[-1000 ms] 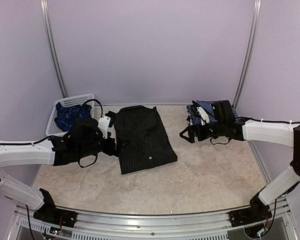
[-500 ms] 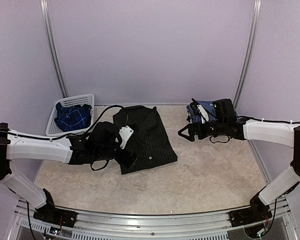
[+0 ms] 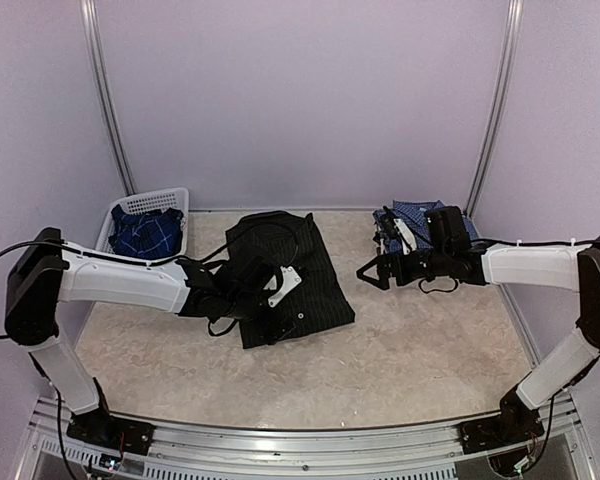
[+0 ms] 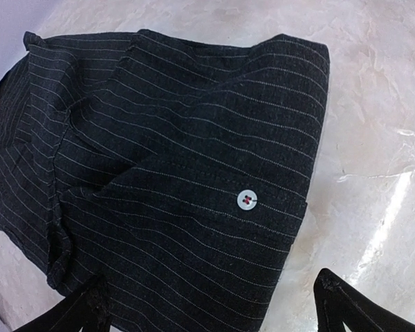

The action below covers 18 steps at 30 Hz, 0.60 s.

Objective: Fold and stack the long sleeve shirts
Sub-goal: Pick up the 2/3-rectangle-folded shirt from the center of the board.

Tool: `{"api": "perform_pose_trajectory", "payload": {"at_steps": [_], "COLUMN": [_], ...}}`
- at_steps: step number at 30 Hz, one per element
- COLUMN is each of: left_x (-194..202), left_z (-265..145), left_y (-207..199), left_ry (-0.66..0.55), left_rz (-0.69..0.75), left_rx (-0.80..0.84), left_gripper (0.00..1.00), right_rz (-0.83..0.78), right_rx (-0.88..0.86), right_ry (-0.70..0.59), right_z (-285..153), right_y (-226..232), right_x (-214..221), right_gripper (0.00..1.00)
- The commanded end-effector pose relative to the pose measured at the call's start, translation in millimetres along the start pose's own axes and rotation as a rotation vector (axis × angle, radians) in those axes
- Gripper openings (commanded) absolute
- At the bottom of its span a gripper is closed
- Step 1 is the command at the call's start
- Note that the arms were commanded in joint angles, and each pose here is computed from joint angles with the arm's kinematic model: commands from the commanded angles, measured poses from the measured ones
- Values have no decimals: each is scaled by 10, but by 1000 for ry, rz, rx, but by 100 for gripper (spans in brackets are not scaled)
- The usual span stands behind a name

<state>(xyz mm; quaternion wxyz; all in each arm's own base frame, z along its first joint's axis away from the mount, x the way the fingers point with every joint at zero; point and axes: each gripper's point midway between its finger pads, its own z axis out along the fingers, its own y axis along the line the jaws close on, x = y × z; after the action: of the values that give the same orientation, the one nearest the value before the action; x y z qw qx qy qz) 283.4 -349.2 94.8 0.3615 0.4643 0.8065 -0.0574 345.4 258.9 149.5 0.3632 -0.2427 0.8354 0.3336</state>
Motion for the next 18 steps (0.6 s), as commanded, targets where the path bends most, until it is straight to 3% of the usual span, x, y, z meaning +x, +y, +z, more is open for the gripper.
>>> {"api": "perform_pose_trajectory", "payload": {"at_steps": [1, 18], "left_x": [72, 340], "left_z": [75, 463], "left_y": [-25, -12], "left_ry": [59, 231], "left_rz": [80, 197], "left_rx": [-3, -55], "left_gripper": [97, 80], "right_rz": [-4, 32], "right_rx": [-26, -58], "right_ry": [-30, 38], "right_z": [-34, 175], "right_y": [18, -69], "right_x": [-37, 186], "right_gripper": [100, 99]}}
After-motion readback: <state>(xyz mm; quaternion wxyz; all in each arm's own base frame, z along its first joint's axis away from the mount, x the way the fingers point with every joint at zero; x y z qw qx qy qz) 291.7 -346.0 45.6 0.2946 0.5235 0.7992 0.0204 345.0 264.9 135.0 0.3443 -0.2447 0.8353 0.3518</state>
